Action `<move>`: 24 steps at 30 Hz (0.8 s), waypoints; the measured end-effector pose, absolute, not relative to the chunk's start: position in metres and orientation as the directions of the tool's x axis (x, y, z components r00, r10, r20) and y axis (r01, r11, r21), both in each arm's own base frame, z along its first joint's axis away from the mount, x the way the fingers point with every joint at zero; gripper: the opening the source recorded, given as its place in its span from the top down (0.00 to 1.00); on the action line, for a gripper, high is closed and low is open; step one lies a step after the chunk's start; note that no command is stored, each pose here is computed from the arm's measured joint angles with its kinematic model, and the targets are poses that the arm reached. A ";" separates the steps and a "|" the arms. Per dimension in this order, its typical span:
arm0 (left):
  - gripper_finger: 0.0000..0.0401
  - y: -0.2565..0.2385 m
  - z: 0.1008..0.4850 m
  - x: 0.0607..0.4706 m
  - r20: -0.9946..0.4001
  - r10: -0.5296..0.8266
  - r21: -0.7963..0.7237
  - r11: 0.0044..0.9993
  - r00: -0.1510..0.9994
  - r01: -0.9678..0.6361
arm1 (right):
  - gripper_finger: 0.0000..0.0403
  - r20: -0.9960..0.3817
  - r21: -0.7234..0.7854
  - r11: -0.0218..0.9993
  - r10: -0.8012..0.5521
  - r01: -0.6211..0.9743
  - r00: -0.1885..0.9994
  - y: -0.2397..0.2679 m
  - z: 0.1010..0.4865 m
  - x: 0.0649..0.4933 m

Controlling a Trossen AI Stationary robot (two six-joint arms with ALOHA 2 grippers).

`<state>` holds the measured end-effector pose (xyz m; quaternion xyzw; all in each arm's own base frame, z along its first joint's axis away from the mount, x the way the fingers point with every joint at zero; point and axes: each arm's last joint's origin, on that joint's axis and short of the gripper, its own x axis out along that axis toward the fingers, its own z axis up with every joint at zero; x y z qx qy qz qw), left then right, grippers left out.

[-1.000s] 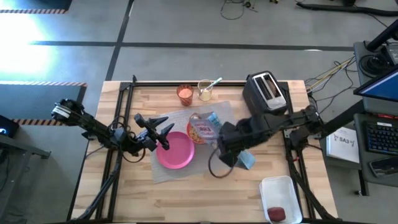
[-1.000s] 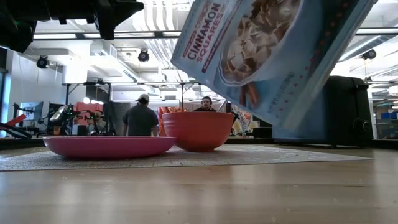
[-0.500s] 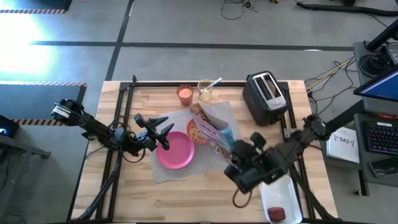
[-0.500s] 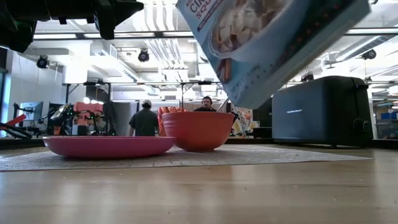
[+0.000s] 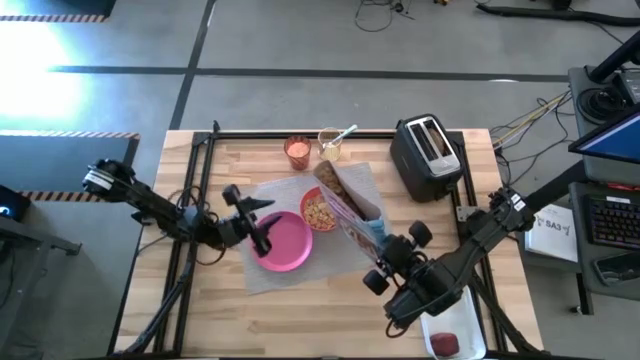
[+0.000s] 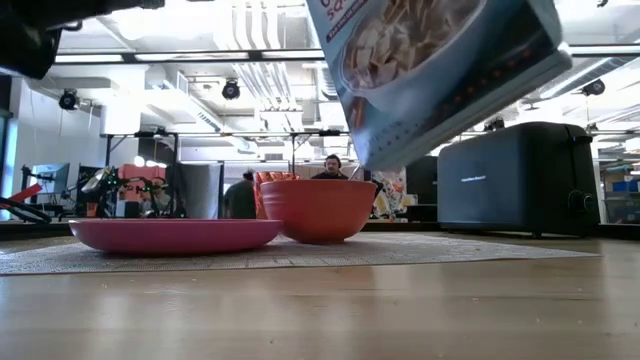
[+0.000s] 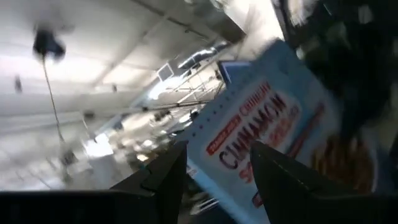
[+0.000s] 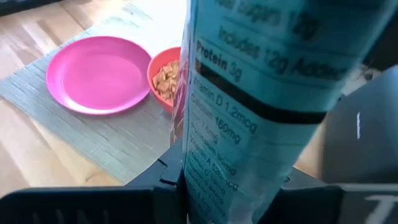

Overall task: Arrange a breakfast setting
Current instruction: Pour the cereal from the cereal box into the orange bowl

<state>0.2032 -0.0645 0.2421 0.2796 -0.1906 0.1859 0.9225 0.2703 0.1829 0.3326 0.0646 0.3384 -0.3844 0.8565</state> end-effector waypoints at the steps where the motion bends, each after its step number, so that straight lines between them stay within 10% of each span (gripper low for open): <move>1: 0.60 -0.064 0.246 0.205 0.462 0.255 0.353 0.826 0.850 -0.439 | 0.78 -0.624 -0.157 0.698 -0.619 0.699 0.478 0.183 0.333 0.270; 9: 0.60 -0.073 0.272 0.244 0.188 0.461 0.195 0.848 0.867 -0.493 | 0.78 -0.630 -0.145 0.715 -0.600 0.684 0.493 0.181 0.343 0.268; 16: 0.60 -0.095 0.287 0.278 -0.391 0.140 0.150 0.985 0.910 -0.087 | 0.78 -0.639 -0.114 0.743 -0.563 0.660 0.524 0.178 0.359 0.257; 24: 0.60 -0.121 0.274 0.302 -0.456 0.161 0.198 0.977 0.875 -0.076 | 0.78 -0.664 -0.082 0.764 -0.521 0.640 0.537 0.182 0.364 0.247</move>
